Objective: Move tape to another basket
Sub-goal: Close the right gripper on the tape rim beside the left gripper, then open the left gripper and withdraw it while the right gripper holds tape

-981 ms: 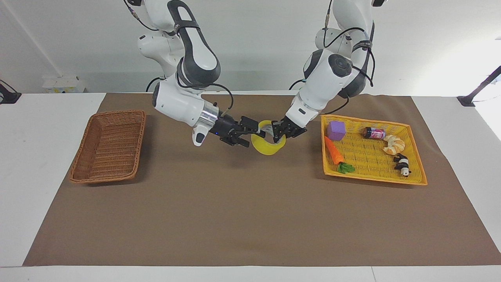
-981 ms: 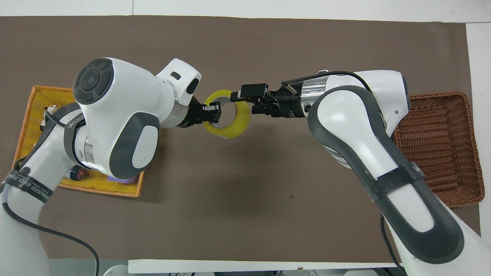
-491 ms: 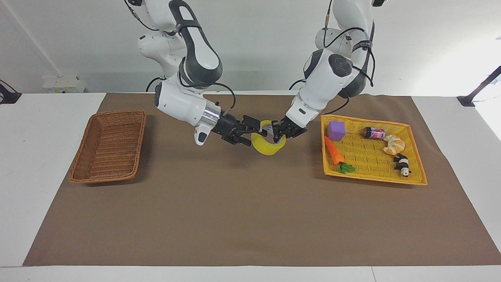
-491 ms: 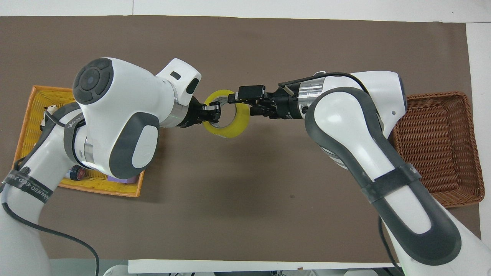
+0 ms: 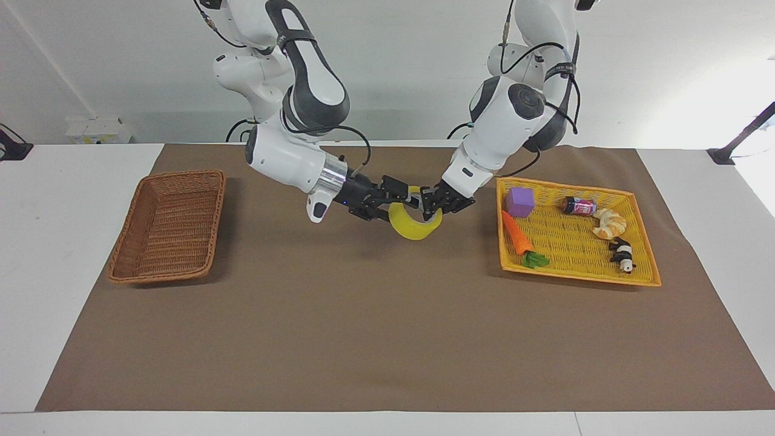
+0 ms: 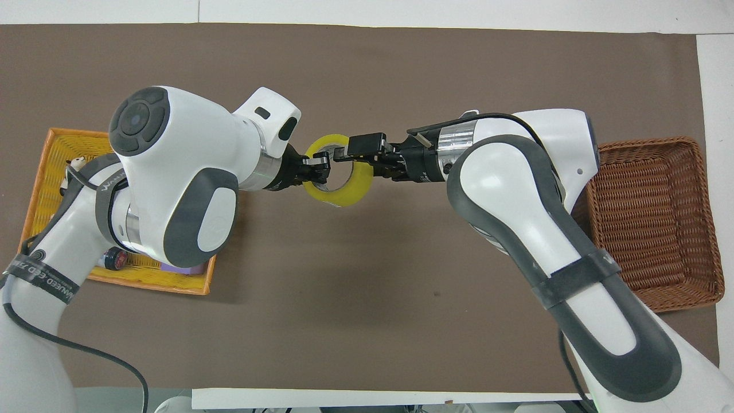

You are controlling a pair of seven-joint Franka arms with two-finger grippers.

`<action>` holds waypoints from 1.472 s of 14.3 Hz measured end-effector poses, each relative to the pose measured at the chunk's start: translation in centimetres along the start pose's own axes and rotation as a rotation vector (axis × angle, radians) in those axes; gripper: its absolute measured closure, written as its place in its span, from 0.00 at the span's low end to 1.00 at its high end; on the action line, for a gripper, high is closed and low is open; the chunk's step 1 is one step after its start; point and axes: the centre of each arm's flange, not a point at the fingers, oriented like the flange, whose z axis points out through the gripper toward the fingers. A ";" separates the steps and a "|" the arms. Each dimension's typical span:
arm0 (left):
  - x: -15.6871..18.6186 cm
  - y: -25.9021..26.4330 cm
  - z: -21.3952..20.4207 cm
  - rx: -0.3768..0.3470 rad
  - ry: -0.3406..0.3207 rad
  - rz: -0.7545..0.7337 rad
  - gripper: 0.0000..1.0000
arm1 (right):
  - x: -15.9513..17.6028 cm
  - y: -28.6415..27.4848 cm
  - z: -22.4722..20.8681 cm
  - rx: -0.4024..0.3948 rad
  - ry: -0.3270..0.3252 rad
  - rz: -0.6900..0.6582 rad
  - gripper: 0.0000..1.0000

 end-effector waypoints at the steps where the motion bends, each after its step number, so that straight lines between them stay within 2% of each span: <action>1: 0.0 0.0 0.0 0.000 0.000 0.000 0.78 | 0.0 0.0 0.0 0.000 0.001 0.000 0.20; 4: 0.1 -0.1 0.0 0.000 0.001 -0.002 0.78 | 0.1 0.2 -0.1 -0.001 0.001 0.003 0.27; 10: 0.1 -0.1 -0.1 -0.001 0.002 -0.002 0.78 | 0.1 0.3 -0.1 -0.002 0.002 0.004 0.30; 12: 0.2 -0.1 -0.2 -0.002 0.003 -0.002 0.78 | 0.1 0.4 -0.1 -0.003 0.003 0.007 0.37; 18: 0.2 0.0 -0.2 -0.002 0.003 -0.002 0.78 | 0.2 0.5 -0.2 -0.001 -0.007 0.010 0.42; 19: 0.2 0.0 -0.2 -0.003 0.002 -0.002 0.78 | 0.1 0.6 -0.2 -0.001 -0.009 0.003 0.46; 20: 0.2 0.0 -0.2 -0.005 0.003 -0.002 0.73 | 0.1 0.5 -0.2 -0.001 -0.011 0.005 0.46; 21: 0.2 0.1 -0.3 -0.006 0.006 -0.001 0.63 | 0.1 0.5 -0.1 -0.001 -0.012 0.006 0.46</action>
